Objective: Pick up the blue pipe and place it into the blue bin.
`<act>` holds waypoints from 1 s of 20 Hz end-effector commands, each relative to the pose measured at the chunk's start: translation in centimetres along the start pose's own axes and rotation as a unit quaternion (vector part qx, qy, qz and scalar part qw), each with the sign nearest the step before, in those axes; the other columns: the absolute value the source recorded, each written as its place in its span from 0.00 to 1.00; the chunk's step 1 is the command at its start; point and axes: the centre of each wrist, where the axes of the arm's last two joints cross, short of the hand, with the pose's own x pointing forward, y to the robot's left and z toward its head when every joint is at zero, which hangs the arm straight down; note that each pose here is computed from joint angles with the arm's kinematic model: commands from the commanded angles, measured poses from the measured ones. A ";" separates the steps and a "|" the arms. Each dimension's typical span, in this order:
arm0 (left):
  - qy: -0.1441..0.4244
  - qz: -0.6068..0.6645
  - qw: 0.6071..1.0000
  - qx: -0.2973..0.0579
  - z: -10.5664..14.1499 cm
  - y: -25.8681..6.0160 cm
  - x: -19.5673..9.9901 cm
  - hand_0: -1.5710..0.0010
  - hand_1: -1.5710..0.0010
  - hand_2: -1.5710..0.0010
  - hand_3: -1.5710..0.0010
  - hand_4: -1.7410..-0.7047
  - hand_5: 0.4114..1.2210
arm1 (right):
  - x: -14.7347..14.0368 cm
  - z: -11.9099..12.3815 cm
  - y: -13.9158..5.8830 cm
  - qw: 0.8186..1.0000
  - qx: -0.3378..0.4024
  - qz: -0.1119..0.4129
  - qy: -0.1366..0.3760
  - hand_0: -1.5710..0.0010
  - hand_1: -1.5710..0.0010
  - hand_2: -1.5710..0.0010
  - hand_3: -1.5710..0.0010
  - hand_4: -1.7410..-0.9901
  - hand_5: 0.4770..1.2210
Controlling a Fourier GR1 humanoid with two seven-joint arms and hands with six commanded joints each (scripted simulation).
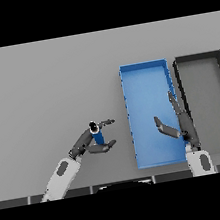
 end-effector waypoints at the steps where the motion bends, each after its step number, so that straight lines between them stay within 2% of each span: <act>1: -0.010 0.016 1.000 0.003 0.0 0.0 0.0 0.92 0.80 0.69 0.66 0.44 0.40 | 0.0 0.0 0.5 1.000 0.003 -0.001 -0.001 1.00 1.00 1.00 1.00 0.69 0.24; 3: -0.013 0.029 0.999 0.009 -0.1 -0.5 0.1 0.62 0.52 0.45 0.42 0.29 0.62 | 0.0 0.2 0.2 1.000 0.002 0.002 -0.004 1.00 1.00 1.00 1.00 0.69 0.24; 4: -0.009 0.030 1.000 0.006 -0.1 -0.6 0.2 0.49 0.42 0.36 0.34 0.24 0.69 | 0.1 0.0 0.1 1.000 0.001 -0.002 -0.003 1.00 1.00 1.00 1.00 0.69 0.24; 6: -0.017 0.027 0.999 -0.004 -0.2 -1.0 0.2 0.32 0.27 0.23 0.24 0.16 0.80 | 0.3 0.0 0.3 1.000 0.002 -0.011 -0.003 1.00 1.00 1.00 1.00 0.68 0.25; 8: -0.025 0.015 1.000 -0.001 -0.2 -1.3 0.5 0.20 0.17 0.15 0.15 0.20 0.87 | 0.3 -0.2 0.3 1.000 0.007 -0.009 -0.001 1.00 1.00 1.00 1.00 0.69 0.23; 13: -0.079 0.006 0.997 0.013 -0.8 -1.7 1.8 0.07 0.06 0.05 0.05 0.25 0.96 | 0.2 -0.7 0.2 1.000 0.005 -0.016 0.004 1.00 1.00 1.00 1.00 0.70 0.20; 17: -0.127 0.008 0.992 0.012 -1.7 -1.6 4.3 0.03 0.02 0.02 0.02 0.26 0.98 | 0.2 -0.5 0.2 1.000 0.004 -0.005 0.002 1.00 1.00 1.00 1.00 0.69 0.22; 20: -0.151 0.004 0.989 -0.007 -2.0 -1.5 6.7 0.01 0.01 0.01 0.01 0.27 0.99 | 0.2 -0.3 0.3 1.000 0.005 0.002 0.008 1.00 1.00 1.00 1.00 0.73 0.22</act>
